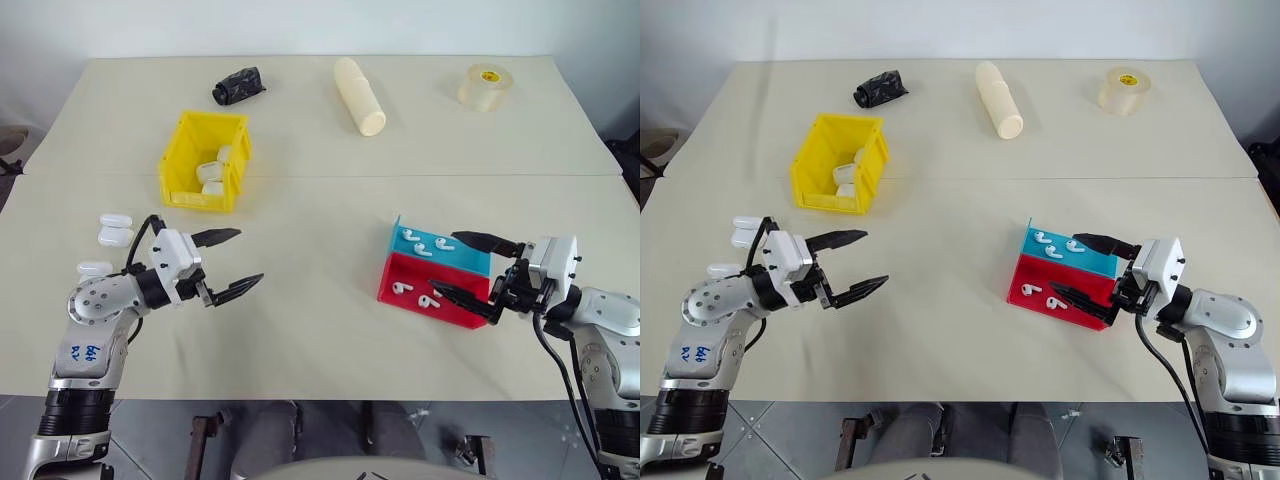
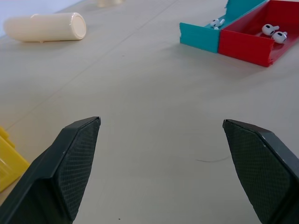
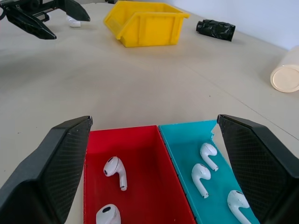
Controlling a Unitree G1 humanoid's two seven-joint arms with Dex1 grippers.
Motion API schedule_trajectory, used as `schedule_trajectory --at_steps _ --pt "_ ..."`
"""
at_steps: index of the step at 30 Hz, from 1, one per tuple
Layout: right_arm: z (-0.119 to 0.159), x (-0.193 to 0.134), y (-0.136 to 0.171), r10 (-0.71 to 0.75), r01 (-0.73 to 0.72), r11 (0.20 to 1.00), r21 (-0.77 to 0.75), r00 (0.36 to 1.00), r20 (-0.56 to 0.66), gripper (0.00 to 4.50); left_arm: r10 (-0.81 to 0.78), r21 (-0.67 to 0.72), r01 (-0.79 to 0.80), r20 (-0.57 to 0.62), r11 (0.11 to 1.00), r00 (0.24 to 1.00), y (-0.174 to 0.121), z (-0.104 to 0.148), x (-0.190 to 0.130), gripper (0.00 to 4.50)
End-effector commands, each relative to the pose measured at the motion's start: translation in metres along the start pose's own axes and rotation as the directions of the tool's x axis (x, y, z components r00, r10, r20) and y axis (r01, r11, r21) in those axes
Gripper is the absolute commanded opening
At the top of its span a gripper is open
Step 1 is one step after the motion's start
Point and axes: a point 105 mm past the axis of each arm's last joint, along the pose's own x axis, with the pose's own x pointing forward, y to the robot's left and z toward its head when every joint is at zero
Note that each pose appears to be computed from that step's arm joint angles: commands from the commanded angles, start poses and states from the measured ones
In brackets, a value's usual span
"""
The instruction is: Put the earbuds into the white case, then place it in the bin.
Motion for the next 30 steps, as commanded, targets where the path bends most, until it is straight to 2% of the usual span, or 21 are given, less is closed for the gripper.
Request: schedule_trajectory --at_steps 1,11,16,21,26,29,30 --pt "0.006 0.001 0.001 0.017 -0.017 1.0 -0.02 1.0 0.019 4.5 0.032 0.042 -0.032 0.018 0.999 0.999 0.004 0.007 -0.001 4.47" --pt "0.003 0.005 0.002 0.042 -0.042 0.999 -0.011 0.999 0.023 4.5 0.092 0.0 -0.092 0.032 0.996 0.995 0.005 0.004 -0.009 4.47" --pt "0.004 0.017 0.002 0.082 -0.081 0.997 -0.01 0.995 0.051 4.5 0.265 -0.04 -0.265 0.015 0.964 0.964 0.016 0.0 -0.033 4.47" --pt "0.014 0.039 0.011 0.167 -0.166 0.986 -0.021 0.979 0.121 4.5 0.556 -0.053 -0.559 -0.06 0.828 0.829 0.017 -0.009 -0.076 4.47" --pt "0.031 0.063 0.026 0.229 -0.224 0.973 -0.046 0.946 0.231 4.5 0.788 -0.122 -0.806 -0.171 0.579 0.592 0.005 -0.025 -0.126 4.47" --pt "0.038 0.069 0.039 0.288 -0.276 0.958 -0.081 0.914 0.287 4.5 0.854 -0.159 -0.892 -0.261 0.423 0.451 -0.009 -0.038 -0.155 4.47" --pt "0.039 0.07 0.041 0.299 -0.287 0.954 -0.084 0.908 0.292 4.5 0.861 -0.164 -0.904 -0.278 0.394 0.425 -0.011 -0.041 -0.159 4.47"
